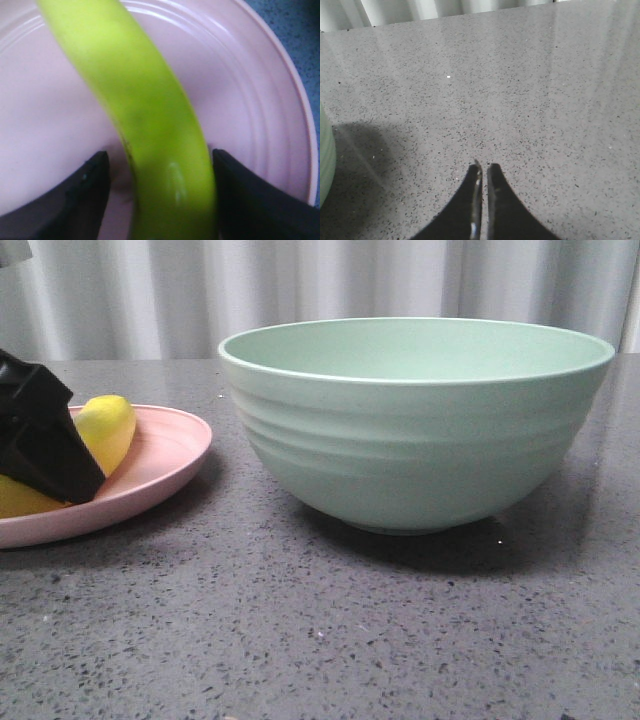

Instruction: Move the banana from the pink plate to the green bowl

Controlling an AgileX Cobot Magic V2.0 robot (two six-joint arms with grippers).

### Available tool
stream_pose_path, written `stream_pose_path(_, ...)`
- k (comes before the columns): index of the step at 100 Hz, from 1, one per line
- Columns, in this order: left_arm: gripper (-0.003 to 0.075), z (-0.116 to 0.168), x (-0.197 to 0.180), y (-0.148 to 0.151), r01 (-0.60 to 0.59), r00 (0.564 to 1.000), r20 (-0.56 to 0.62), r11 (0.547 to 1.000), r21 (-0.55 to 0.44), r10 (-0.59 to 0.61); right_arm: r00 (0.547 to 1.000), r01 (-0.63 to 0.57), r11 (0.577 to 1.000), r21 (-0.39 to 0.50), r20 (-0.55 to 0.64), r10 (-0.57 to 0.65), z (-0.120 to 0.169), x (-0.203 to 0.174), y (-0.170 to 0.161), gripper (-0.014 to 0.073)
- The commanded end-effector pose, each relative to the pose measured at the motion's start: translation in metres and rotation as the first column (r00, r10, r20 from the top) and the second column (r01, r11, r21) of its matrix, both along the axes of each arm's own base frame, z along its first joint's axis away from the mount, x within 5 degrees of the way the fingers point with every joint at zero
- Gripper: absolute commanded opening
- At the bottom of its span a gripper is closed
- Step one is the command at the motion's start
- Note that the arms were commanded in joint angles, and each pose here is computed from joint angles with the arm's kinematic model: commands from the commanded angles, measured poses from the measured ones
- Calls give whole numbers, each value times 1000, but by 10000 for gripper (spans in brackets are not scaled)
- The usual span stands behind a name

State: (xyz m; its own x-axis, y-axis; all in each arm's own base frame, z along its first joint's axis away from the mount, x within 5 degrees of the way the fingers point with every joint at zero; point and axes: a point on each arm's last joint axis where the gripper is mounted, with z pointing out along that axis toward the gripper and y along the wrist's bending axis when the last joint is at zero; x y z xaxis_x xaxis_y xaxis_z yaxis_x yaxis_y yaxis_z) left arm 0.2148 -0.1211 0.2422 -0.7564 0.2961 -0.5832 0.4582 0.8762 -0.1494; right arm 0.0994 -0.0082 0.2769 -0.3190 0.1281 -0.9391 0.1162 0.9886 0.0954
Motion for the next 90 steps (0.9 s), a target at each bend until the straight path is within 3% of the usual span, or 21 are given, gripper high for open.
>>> stream_pose_path(1,307,16,4,-4,-2,997,77,999,-42,5,996,1,1000,-13,87,0,15,4,-1,-64)
stream_pose_path(16,174,16,4,-4,-2,997,77,999,-42,5,996,1,1000,-13,87,0,15,4,-1,-64)
stream_pose_path(33,95,16,4,-4,-2,997,77,999,-42,5,996,1,1000,-13,87,0,15,4,-1,-64)
stream_pose_path(57,38,27,7,-6,9,997,81,999,-49,-5,997,2,1000,-12,72,-1,16,4,-1,-64)
stream_pose_path(90,19,93,-12,-22,135,964,247,983,-126,-101,996,-87,996,12,-14,87,53,3,9,-62)
